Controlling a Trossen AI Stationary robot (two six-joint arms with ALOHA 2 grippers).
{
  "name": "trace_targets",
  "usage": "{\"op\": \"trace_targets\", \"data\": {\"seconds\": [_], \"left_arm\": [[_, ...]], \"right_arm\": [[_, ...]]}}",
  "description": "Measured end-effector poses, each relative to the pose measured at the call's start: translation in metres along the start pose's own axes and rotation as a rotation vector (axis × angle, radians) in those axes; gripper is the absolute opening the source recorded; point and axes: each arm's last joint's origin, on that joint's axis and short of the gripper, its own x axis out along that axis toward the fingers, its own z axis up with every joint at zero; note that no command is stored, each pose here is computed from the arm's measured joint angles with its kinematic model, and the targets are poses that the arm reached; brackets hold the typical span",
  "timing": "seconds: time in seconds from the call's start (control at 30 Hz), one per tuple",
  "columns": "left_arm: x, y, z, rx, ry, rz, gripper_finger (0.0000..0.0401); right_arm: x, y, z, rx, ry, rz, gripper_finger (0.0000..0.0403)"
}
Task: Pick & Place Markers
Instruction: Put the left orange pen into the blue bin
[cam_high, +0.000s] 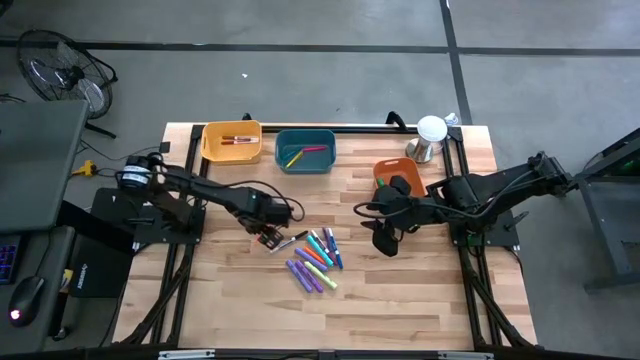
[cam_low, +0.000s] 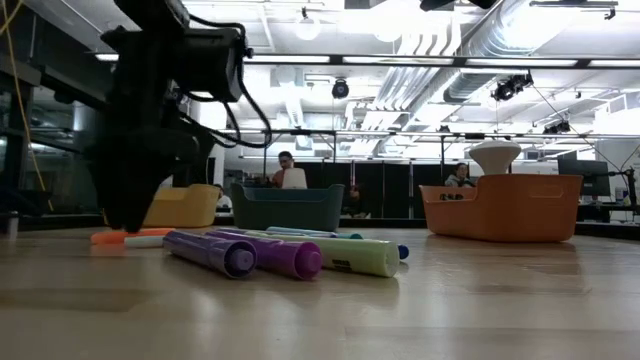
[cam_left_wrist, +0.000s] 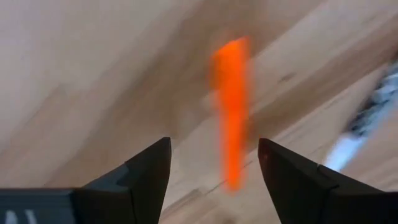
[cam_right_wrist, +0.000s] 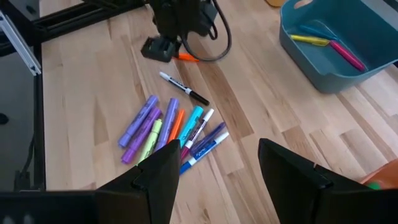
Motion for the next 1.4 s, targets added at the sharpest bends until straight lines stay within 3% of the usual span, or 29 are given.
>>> {"op": "trace_targets", "data": {"seconds": [0.23, 0.53, 1.1, 1.23, 1.4], "left_arm": [[0.01, -0.006, 0.004, 0.012, 0.016, -0.027, 0.0237], [0.028, -0.008, 0.006, 0.041, 0.073, 0.025, 0.0232], [0.029, -0.01, 0.008, 0.062, 0.041, 0.003, 0.0057], [0.029, -0.01, 0.008, 0.085, 0.042, 0.004, 0.003], [0.029, -0.01, 0.007, 0.107, 0.048, -0.002, 0.003]], "right_arm": [[0.0, 0.0, 0.0, 0.004, -0.001, 0.001, 0.0205], [0.0, 0.0, 0.0, 0.003, 0.0, 0.001, 0.0205], [0.0, 0.0, 0.0, 0.002, 0.002, -0.001, 0.0205], [0.0, 0.0, 0.0, 0.002, 0.002, -0.001, 0.0205], [0.0, 0.0, 0.0, 0.001, 0.002, -0.001, 0.0205]]}}
